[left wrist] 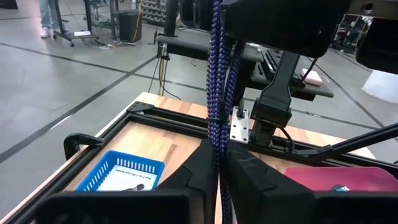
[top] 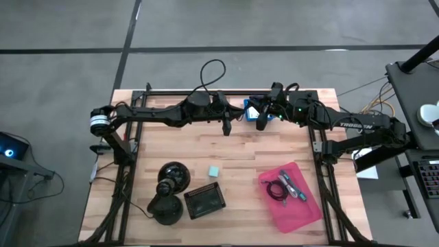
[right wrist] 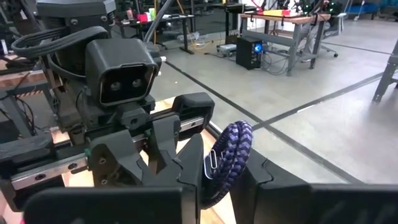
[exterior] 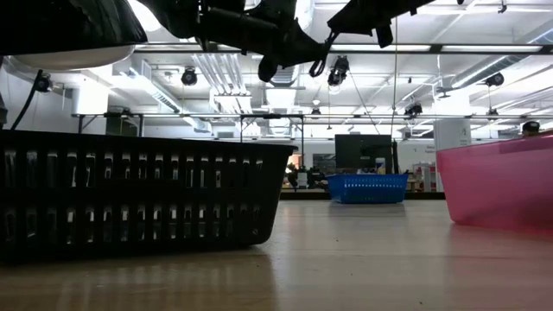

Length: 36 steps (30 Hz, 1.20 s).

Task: Pick and place items into bin
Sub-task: Put the violet charger cable into the pink bin

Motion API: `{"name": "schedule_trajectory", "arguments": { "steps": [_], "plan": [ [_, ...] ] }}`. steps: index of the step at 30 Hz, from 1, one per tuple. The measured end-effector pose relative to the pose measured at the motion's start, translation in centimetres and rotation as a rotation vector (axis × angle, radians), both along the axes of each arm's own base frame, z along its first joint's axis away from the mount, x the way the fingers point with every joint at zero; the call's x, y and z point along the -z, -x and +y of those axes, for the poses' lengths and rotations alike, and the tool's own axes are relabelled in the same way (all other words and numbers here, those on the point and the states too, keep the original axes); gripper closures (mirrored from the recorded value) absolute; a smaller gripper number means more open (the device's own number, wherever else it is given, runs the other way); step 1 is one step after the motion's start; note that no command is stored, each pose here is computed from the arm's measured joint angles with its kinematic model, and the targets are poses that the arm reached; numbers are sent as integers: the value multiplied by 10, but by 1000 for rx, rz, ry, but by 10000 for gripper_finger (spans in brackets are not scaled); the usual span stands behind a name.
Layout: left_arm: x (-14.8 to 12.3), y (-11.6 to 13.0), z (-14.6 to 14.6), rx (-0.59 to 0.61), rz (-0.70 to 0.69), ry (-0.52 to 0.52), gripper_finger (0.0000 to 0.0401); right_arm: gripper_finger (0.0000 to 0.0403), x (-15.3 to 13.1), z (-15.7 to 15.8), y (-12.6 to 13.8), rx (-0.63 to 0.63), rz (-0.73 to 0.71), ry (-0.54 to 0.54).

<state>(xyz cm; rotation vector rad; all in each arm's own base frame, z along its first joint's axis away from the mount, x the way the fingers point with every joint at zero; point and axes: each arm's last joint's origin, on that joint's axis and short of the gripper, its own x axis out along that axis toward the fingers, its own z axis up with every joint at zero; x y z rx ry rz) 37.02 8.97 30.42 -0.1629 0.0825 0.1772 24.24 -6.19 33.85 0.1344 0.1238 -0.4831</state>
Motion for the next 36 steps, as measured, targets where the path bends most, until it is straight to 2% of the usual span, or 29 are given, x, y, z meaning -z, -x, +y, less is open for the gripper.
{"name": "schedule_trajectory", "arguments": {
  "steps": [8, 15, 23, 31, 36],
  "plan": [
    [0, 0, 0, 2, -2, 0, 320, 367, 1, 1, 5, 3, 66, -23],
    [2, 1, 4, -9, 4, 3, 302, 367, -8, 4, 13, -30, 206, -102],
    [4, 2, 6, -17, 13, 5, 301, 367, -11, 13, 27, -161, 375, -309],
    [5, 3, 7, -20, 16, 5, 301, 367, 8, 21, 36, -273, 497, -555],
    [6, 3, 8, -22, 22, 7, 301, 366, 18, 25, 40, -251, 542, -703]
  ]
}}
